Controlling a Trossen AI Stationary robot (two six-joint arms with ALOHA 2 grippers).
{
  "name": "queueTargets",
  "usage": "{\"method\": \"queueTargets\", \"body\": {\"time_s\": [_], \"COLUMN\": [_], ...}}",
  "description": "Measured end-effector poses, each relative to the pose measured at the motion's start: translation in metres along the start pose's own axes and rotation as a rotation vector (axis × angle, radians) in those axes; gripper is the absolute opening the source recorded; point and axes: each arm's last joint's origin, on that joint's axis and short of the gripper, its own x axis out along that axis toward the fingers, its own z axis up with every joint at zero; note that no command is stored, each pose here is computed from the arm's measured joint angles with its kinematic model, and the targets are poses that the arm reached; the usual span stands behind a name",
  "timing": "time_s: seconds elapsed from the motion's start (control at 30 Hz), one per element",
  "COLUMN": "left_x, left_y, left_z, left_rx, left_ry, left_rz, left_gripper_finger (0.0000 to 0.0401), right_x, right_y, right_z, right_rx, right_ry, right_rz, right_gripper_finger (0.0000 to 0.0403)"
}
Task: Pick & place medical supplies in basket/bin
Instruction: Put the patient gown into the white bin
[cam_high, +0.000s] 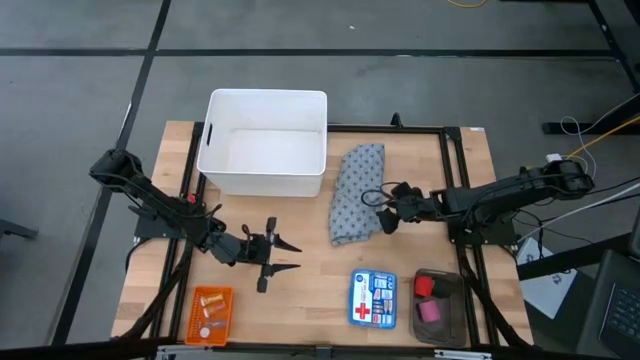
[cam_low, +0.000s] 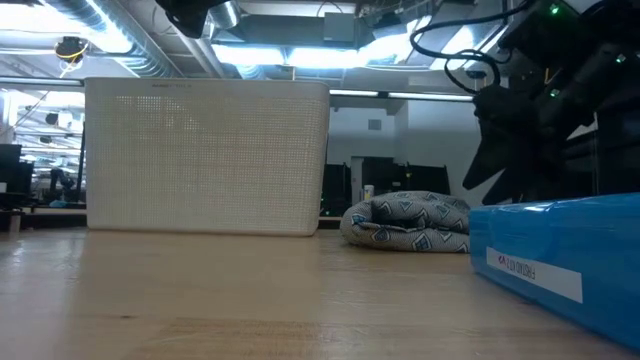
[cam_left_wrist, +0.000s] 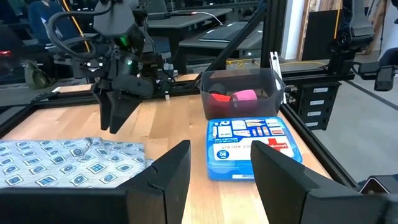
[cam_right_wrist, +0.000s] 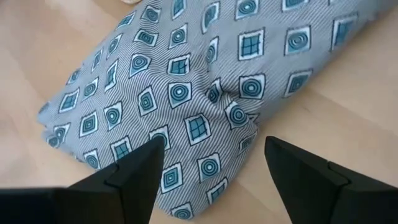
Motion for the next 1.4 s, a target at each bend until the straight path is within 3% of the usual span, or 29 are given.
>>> {"method": "queueTargets", "body": {"time_s": [0.3, 0.67, 0.87, 1.23, 1.4], "left_x": [0.0, 0.0, 0.0, 0.0, 0.0], "left_y": [0.0, 0.0, 0.0, 0.0, 0.0], "left_z": [0.0, 0.0, 0.0, 0.0, 0.0], "left_rx": [0.011, 0.004, 0.003, 0.001, 0.001], "left_ry": [0.001, 0.001, 0.001, 0.001, 0.001], "left_rz": [0.0, 0.0, 0.0, 0.0, 0.0], "left_gripper_finger": [0.0164, 0.0164, 0.0166, 0.0166, 0.0164], "right_x": [0.002, 0.004, 0.004, 0.021, 0.035], "right_y": [-0.004, -0.014, -0.007, -0.014, -0.014], "right_z": [0.005, 0.005, 0.009, 0.007, 0.009], "right_rx": [0.044, 0.123, 0.128, 0.141, 0.154], "right_ry": [0.01, 0.059, 0.031, 0.062, 0.076], "right_rz": [-0.005, -0.073, 0.007, -0.082, -0.059], "right_gripper_finger": [0.0288, 0.0395, 0.0385, 0.0398, 0.0398]}}
